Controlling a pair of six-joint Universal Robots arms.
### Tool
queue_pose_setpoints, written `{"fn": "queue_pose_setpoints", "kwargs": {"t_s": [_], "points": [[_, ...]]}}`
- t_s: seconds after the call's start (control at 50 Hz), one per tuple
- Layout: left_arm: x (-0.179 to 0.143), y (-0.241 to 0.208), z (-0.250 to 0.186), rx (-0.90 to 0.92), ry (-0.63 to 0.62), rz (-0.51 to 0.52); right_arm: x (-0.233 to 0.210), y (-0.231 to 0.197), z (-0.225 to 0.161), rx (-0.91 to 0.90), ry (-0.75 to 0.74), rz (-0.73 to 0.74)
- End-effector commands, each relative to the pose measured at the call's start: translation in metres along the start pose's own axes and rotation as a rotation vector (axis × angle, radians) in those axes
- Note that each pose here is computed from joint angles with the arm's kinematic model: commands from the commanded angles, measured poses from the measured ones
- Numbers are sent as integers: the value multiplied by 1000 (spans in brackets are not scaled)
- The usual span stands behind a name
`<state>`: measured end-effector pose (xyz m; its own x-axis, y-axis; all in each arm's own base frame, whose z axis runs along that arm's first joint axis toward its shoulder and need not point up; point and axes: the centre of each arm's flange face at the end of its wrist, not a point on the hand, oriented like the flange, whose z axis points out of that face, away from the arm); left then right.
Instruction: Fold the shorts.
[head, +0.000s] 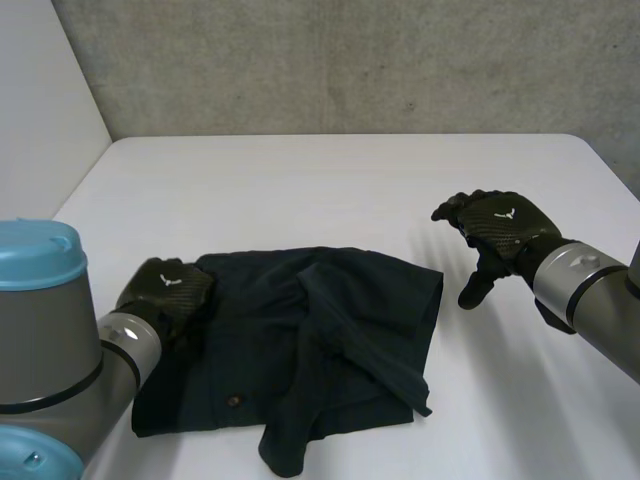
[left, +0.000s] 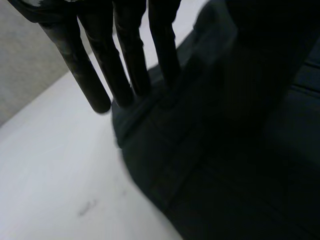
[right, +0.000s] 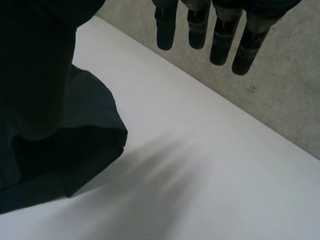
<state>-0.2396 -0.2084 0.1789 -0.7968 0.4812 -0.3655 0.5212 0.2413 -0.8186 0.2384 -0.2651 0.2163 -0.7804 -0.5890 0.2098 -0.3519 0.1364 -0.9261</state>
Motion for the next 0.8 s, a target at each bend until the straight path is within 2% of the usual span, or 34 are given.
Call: {"fn": "queue_pose_setpoints", "kwargs": {"t_s": [0.02,0.12,0.14,0.22,0.3,0.36,0.44,0.5,0.52,0.58,0.6,0.66,0.68,0.76,0.8], "points": [[-11,-3,15,3,-26,-5,-1,3,1,2,1,-2],[-56,-26,32,92,-173,-17,-3,3,1,5,-3,-2],[-76,-43,33,158,-241,-15,-3,3,1,5,-3,-2],[-120,-94,25,356,-411,-4,-4,3,1,5,-5,-3],[-136,-141,7,529,-508,-29,-4,4,1,1,-5,-2],[-127,-168,-8,620,-504,-59,-5,5,1,-2,-6,-1],[-84,-206,-32,756,-394,-86,0,5,1,5,18,1],[-53,-210,-31,767,-309,-80,4,5,2,9,45,4],[-27,-208,-28,759,-240,-67,5,4,2,11,66,6],[12,-200,-25,740,-138,-44,9,5,2,7,100,7],[39,-191,-24,716,-71,-24,11,5,2,4,119,9],[78,-174,-24,675,26,15,16,6,3,1,150,10],[102,-160,-23,642,84,44,21,7,3,1,173,12],[147,-121,-16,529,197,118,32,9,4,-8,209,21],[158,-106,-16,476,229,150,36,9,4,-9,218,24]]}}
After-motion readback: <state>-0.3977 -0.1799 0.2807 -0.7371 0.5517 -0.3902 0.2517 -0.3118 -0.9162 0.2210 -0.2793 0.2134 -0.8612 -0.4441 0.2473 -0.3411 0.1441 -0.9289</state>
